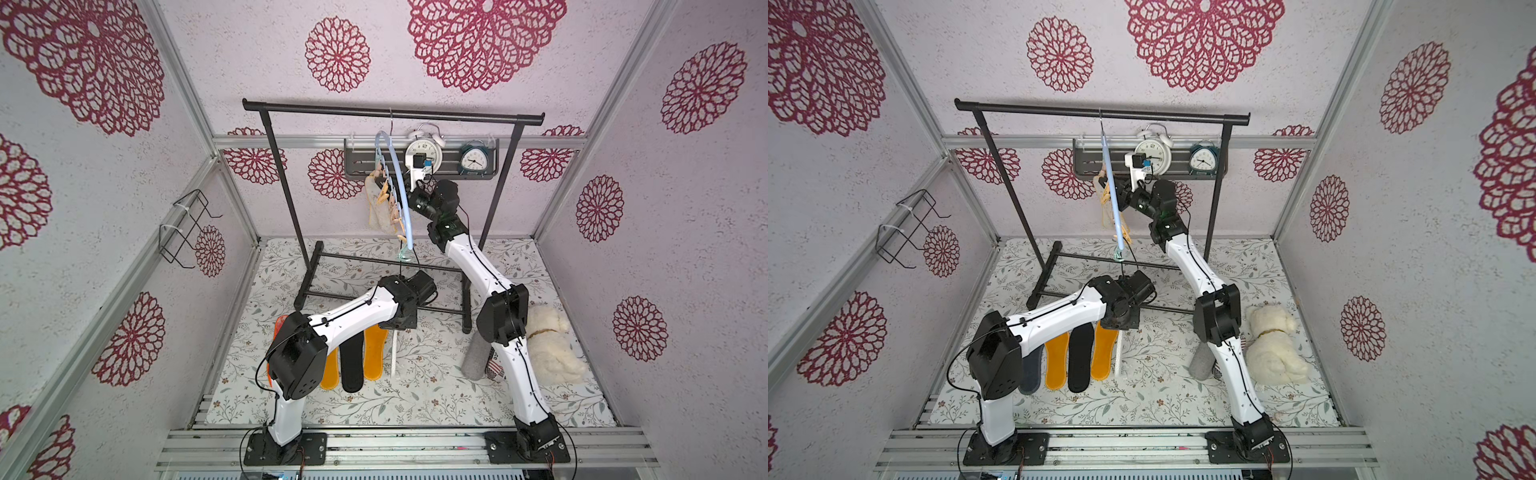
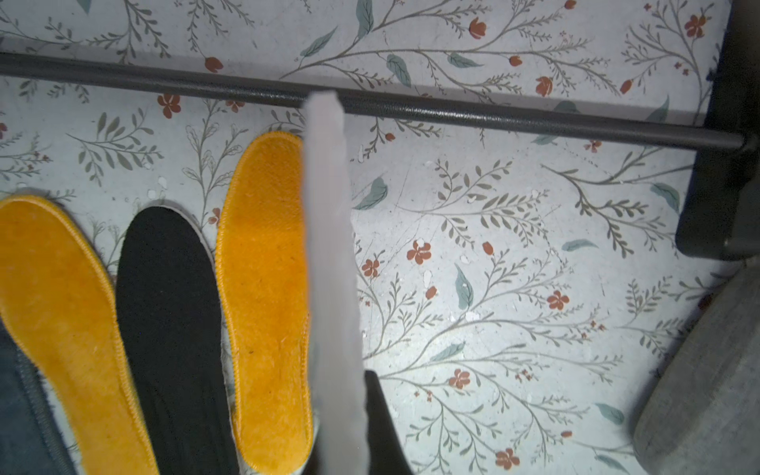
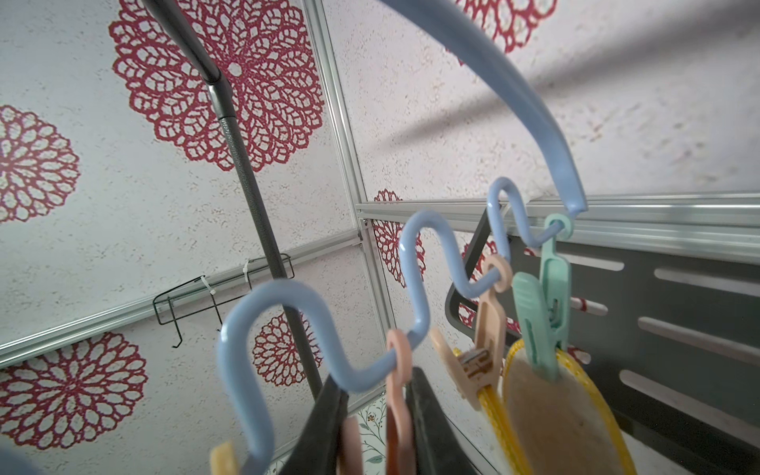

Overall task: Take the shoe insoles off the hanger
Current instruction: Place the insole at the center of the board.

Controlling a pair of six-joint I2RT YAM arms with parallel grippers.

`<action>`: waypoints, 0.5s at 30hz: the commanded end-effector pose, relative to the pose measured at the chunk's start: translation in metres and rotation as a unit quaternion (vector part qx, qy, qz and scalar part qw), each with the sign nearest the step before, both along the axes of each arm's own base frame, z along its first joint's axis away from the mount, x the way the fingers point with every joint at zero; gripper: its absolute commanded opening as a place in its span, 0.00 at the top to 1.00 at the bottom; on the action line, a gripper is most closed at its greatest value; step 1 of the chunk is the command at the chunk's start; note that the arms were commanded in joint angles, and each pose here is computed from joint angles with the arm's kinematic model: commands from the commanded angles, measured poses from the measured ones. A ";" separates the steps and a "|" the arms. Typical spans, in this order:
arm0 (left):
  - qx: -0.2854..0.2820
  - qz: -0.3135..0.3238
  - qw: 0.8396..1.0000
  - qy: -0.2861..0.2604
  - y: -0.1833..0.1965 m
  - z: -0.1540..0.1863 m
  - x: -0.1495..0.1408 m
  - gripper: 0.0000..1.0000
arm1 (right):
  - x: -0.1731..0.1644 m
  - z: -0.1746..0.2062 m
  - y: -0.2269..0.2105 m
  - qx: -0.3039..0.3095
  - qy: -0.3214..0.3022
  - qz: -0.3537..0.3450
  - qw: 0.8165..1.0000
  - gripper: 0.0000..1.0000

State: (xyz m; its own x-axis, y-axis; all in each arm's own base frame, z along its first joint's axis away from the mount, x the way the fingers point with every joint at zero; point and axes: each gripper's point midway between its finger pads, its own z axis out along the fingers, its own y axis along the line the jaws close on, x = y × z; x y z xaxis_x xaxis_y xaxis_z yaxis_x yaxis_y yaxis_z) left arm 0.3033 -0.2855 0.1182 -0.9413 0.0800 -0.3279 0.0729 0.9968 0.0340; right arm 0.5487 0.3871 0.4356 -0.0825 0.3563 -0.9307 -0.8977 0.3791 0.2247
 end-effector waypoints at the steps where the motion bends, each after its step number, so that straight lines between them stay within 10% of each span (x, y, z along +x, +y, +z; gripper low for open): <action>1: 0.020 -0.032 0.999 0.003 0.010 0.016 -0.017 1.00 | 0.003 -0.007 0.001 -0.009 0.012 0.001 1.000 0.86; 15: -0.066 -0.059 0.995 -0.039 0.017 0.067 -0.003 0.98 | 0.002 -0.012 0.003 -0.018 0.015 0.010 1.000 0.86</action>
